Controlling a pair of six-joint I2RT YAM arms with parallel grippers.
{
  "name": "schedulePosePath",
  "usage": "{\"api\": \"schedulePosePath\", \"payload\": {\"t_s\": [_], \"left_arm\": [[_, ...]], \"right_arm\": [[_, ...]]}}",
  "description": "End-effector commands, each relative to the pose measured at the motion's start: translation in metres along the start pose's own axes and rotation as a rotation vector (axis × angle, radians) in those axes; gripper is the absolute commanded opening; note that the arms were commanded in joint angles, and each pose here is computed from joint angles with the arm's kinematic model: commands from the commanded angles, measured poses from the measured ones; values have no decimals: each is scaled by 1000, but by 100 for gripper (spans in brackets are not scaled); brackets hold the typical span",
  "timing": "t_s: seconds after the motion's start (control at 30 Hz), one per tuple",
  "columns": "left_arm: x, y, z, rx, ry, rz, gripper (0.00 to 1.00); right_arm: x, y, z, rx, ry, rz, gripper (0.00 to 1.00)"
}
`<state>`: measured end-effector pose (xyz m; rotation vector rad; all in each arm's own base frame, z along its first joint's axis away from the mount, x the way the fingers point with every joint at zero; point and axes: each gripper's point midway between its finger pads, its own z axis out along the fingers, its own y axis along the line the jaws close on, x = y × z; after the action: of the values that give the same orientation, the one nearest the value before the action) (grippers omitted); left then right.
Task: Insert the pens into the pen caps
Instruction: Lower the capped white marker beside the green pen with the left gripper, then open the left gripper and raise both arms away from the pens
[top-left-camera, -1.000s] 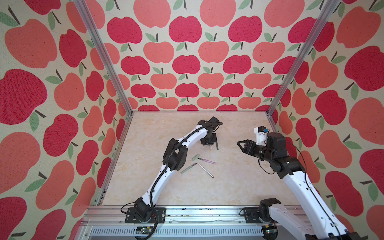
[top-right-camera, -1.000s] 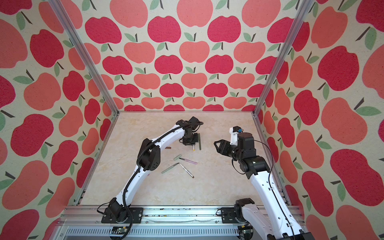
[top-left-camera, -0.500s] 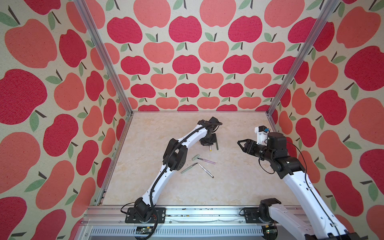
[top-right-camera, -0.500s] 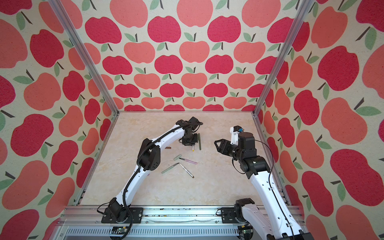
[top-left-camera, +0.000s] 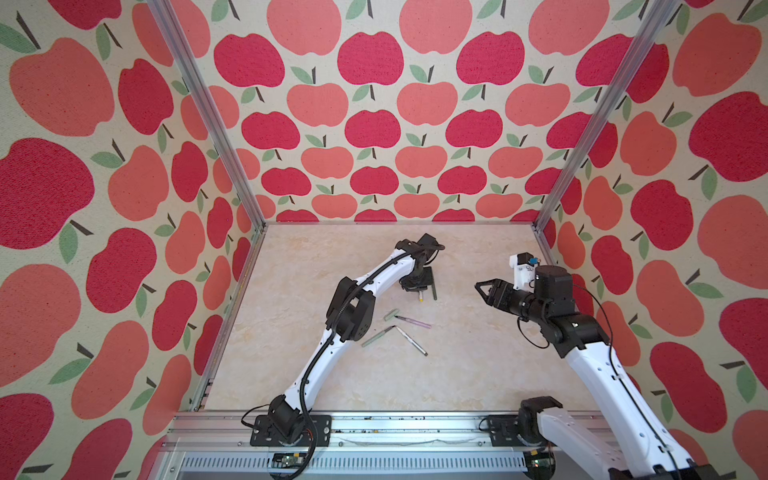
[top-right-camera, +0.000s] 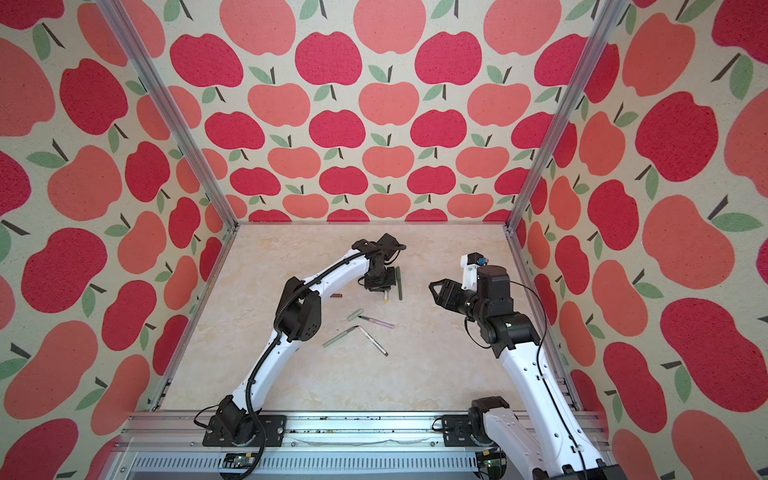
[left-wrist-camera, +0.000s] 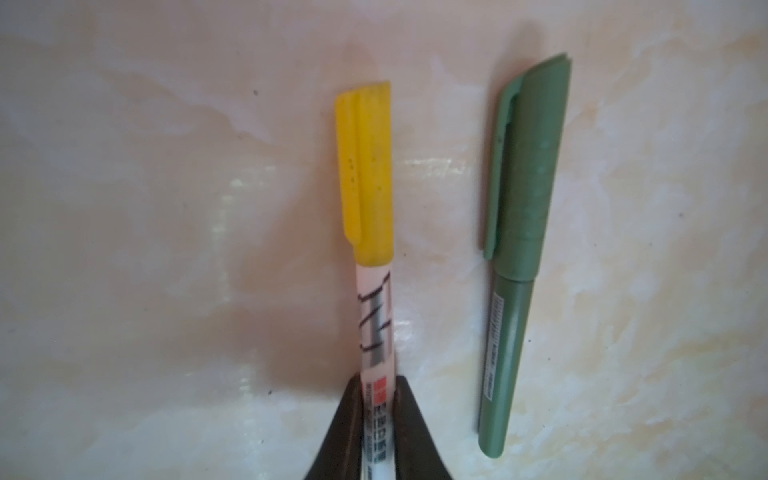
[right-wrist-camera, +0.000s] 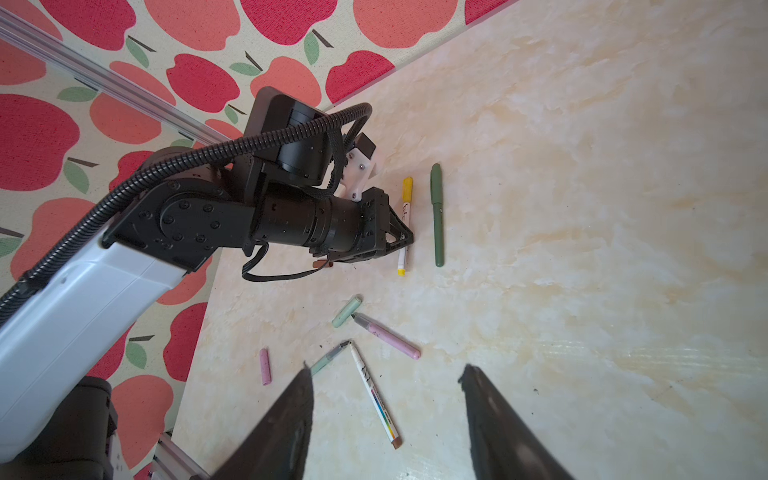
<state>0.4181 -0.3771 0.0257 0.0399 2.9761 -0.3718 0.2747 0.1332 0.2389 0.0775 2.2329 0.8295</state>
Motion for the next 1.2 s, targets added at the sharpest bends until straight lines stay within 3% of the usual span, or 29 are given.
{"api": "schedulePosePath", "payload": {"t_s": [0.0, 0.37, 0.7, 0.9, 1.17], "left_arm": [[9, 12, 15, -50, 45, 1, 18], [2, 1, 4, -15, 7, 14, 21], [-23, -19, -57, 47, -128, 73, 35], [-38, -31, -120, 85, -256, 106, 38], [-46, -41, -238, 141, -523, 194, 45]], "right_arm": [[-2, 1, 1, -19, -11, -1, 60], [-2, 1, 4, -28, -3, 4, 60], [1, 7, 3, -67, 10, 6, 61], [4, 12, -1, -89, 8, 0, 62], [12, 18, -6, -97, 50, -24, 62]]}}
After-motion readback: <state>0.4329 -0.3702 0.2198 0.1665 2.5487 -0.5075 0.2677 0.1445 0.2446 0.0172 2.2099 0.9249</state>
